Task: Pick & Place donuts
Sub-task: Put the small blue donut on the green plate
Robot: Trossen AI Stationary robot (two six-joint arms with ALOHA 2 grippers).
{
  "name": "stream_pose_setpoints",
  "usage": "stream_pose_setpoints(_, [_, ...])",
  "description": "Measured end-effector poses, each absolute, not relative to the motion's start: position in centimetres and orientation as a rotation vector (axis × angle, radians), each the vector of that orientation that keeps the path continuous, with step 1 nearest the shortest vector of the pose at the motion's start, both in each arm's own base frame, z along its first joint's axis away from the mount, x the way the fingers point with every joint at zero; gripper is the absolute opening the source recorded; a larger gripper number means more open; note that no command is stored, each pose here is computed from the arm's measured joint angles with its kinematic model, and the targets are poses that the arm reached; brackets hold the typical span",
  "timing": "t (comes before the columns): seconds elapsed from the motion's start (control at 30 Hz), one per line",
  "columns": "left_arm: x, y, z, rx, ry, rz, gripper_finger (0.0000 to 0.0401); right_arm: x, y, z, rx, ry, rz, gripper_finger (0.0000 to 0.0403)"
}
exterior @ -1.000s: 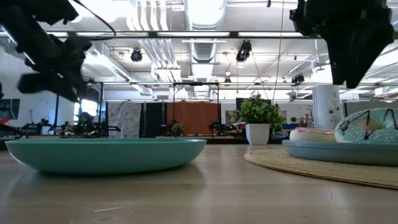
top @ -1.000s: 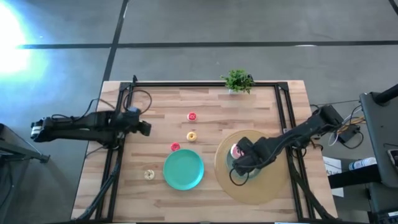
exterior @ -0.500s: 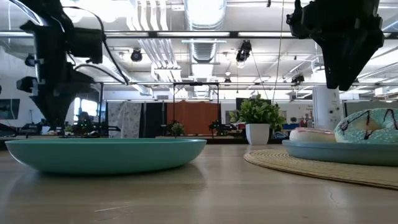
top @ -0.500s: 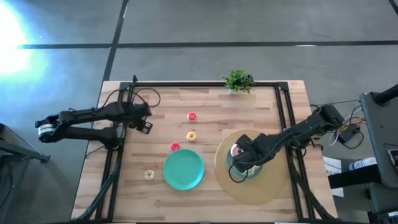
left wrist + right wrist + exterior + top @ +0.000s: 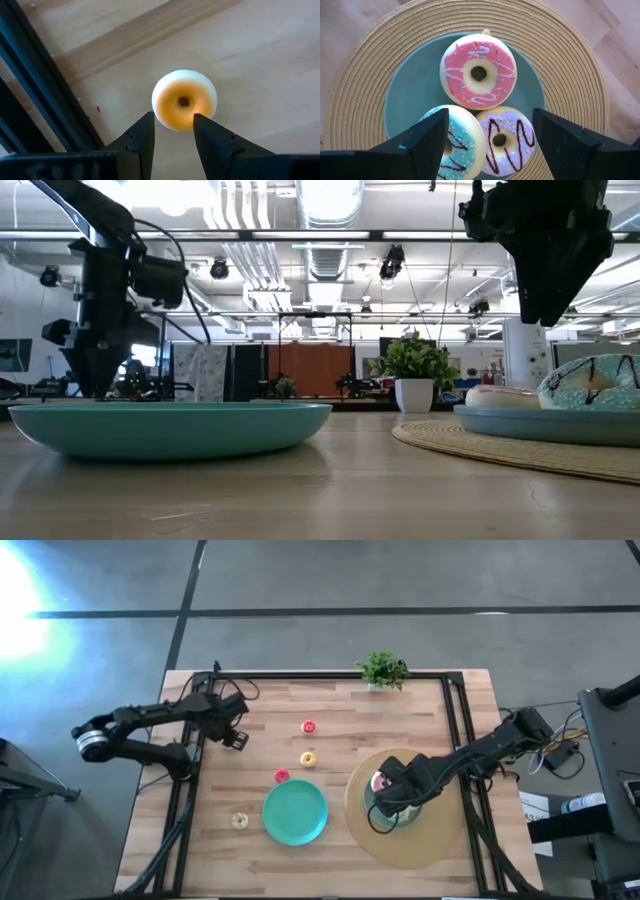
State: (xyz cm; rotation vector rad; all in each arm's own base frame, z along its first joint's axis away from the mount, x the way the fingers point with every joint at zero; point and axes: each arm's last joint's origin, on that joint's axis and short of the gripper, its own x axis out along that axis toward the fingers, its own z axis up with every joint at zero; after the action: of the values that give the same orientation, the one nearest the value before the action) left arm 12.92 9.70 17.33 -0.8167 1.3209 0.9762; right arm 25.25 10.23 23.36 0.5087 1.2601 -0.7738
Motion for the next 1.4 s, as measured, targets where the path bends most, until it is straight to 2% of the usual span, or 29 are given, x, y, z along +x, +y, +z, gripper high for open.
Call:
stream_pose_setpoints(0.23, [13.7,10.3,15.8,-0.819,1.399,0.994,0.0109,25.2,10.2,23.2,0.504,1.259,-0.772,0.0279])
stream_pose_setpoints(0.47, [14.4,10.9,14.8,-0.797,1.395,1.007,0.0105,25.3,10.2,23.2,0.51,1.255,-0.771,0.0279])
stream_pose_setpoints(0.57, [14.6,11.0,14.7,-0.798,1.384,1.003,0.0082,25.5,10.3,23.2,0.522,1.242,-0.76,0.0279])
stream_pose_setpoints(0.73, [15.0,11.3,15.1,-0.793,1.289,0.99,0.0015,26.6,10.8,23.3,0.553,1.171,-0.656,0.0276])
stream_pose_setpoints(0.93, [15.8,11.3,16.4,-0.909,1.106,0.861,0.0002,28.4,10.7,23.8,0.587,1.042,-0.542,0.0258])
stream_pose_setpoints(1.03, [16.6,11.1,18.2,-1.002,0.909,0.683,0.0001,29.1,10.1,24.5,0.572,0.975,-0.488,0.0249])
stream_pose_setpoints(1.13, [17.6,10.3,21.1,-1.073,0.664,0.287,0.0001,30.0,9.7,25.6,0.486,0.911,-0.383,0.0242])
stream_pose_setpoints(1.23, [18.1,9.0,23.8,-1.082,0.496,-0.063,0.0,31.0,9.5,27.1,0.306,0.837,-0.252,0.0237])
stream_pose_setpoints(1.3, [18.3,8.2,24.8,-1.061,0.445,-0.169,0.0,31.8,9.4,28.3,0.11,0.778,-0.156,0.0235])
stream_pose_setpoints(1.4, [18.6,6.9,25.2,-1.042,0.445,-0.212,0.0,32.8,9.3,29.6,-0.175,0.697,-0.043,0.0235])
